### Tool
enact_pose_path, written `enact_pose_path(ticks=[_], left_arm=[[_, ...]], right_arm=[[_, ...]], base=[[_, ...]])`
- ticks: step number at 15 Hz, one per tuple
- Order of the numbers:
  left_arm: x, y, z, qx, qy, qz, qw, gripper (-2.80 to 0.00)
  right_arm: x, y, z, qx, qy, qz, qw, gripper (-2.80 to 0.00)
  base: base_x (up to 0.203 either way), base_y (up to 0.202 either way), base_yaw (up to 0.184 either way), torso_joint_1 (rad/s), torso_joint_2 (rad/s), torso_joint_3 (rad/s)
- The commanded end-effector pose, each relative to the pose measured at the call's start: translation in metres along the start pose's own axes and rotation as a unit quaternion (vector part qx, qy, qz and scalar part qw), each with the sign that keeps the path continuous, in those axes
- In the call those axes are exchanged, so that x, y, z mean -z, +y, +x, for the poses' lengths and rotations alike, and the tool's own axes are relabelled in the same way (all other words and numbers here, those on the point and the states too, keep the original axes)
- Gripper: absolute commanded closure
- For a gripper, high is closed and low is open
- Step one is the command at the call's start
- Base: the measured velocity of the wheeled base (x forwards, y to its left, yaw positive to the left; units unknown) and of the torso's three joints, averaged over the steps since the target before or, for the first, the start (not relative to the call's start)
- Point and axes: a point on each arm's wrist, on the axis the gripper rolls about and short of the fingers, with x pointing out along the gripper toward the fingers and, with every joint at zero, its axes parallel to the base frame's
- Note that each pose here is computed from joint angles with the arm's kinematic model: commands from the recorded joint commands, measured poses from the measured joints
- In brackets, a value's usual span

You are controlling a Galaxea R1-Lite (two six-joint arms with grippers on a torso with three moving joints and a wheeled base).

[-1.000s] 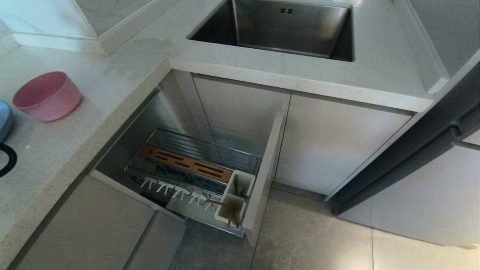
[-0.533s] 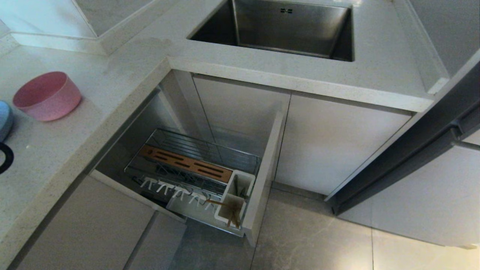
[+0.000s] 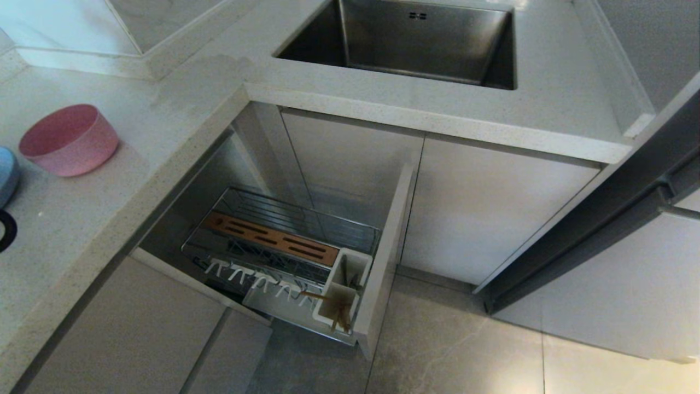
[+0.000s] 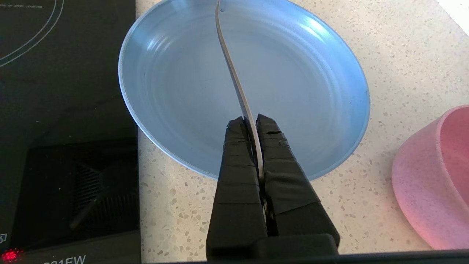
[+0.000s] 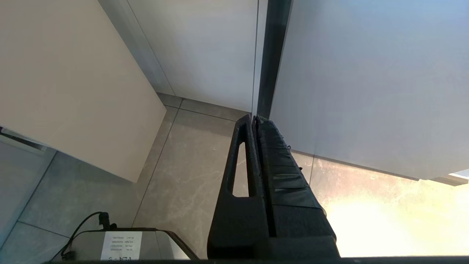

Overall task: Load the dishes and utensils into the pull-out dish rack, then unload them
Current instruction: Take the fork out of the cupboard

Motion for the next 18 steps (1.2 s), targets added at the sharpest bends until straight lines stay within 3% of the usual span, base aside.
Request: enact_pose_path(ticks=[1,16,17,18], left_arm=[[0.0002,0.0009,-0.0009,-0.001,-0.001,-0.001,1.0000,-2.80],[-0.0057,0.0006,-0.0063,0.004,0.003,0.009,1.0000,-2.80],[-0.0056,0.0005,-0.0060,0.004,0.003,0.010,0.9999,0.00],[-0.0060,0.0002,-0.0061,0.004,0.002,0.009,0.9999,0.00]], right_arm=[[0.0000,0.0000,-0.0001,0.000,0.000,0.000,1.000,0.00],[0.0000,0.0000,-0.0001,0.000,0.000,0.000,1.000,0.00],[0.0000,0.0000,-0.0001,0.000,0.000,0.000,1.000,0.00],[0.0000,0.0000,-0.0001,0.000,0.000,0.000,1.000,0.00]], base=[[0.000,0.000,0.000,0.000,0.00,0.000],[0.000,0.000,0.000,0.000,0.00,0.000],[0.000,0.000,0.000,0.000,0.00,0.000],[0.000,0.000,0.000,0.000,0.00,0.000]])
